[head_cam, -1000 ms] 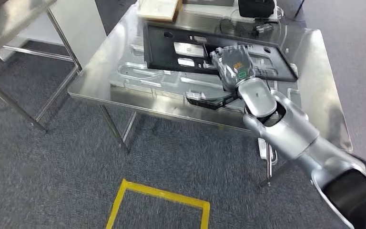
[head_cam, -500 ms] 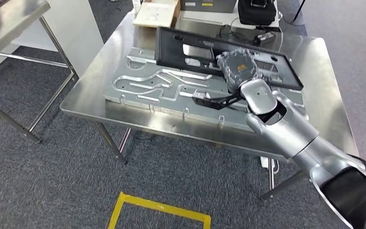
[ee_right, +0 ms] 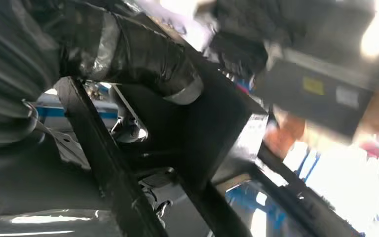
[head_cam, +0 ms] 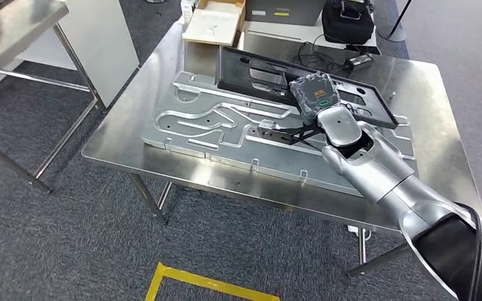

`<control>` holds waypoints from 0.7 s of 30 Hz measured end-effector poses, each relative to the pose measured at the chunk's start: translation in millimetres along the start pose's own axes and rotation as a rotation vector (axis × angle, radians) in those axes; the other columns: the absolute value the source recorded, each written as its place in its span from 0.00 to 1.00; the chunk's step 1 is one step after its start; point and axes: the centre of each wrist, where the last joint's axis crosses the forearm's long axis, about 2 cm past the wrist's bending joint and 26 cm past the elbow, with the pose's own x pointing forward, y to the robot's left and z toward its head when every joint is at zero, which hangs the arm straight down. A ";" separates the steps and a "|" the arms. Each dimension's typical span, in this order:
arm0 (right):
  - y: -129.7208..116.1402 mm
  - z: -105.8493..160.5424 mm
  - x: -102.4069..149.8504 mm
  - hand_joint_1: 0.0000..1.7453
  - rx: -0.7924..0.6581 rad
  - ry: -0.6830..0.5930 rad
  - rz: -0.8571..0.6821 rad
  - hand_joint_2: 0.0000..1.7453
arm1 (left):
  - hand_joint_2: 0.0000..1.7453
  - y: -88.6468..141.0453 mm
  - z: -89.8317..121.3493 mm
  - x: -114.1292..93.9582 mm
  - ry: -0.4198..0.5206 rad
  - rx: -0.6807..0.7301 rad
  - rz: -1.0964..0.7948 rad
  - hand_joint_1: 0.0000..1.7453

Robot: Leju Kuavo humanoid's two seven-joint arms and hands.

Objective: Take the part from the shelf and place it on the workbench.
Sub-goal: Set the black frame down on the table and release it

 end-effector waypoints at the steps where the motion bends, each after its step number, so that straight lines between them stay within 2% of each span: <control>1: 4.8 -0.2 0.1 1.00 0.018 0.002 -0.003 1.00 | 1.00 0.0 -0.2 0.8 0.000 -0.001 0.000 0.00; 10: 28.8 0.3 2.5 1.00 0.126 0.017 -0.018 1.00 | 1.00 0.3 -0.6 3.3 -0.004 -0.003 0.005 0.00; 13: 43.5 2.8 1.8 1.00 0.192 0.028 -0.032 1.00 | 1.00 0.3 -0.7 3.8 -0.007 -0.006 0.013 0.00; 17: 65.5 8.9 2.0 0.00 0.283 0.038 -0.051 0.00 | 1.00 2.2 -0.5 3.9 0.015 -0.042 0.018 0.00; 20: 79.1 13.3 8.5 0.00 0.352 0.037 -0.067 0.00 | 1.00 5.4 -0.4 4.9 0.034 -0.053 0.010 0.00; 21: 83.0 14.7 11.1 0.00 0.373 0.037 -0.072 0.00 | 0.75 6.3 -0.4 5.0 0.037 -0.051 0.008 0.00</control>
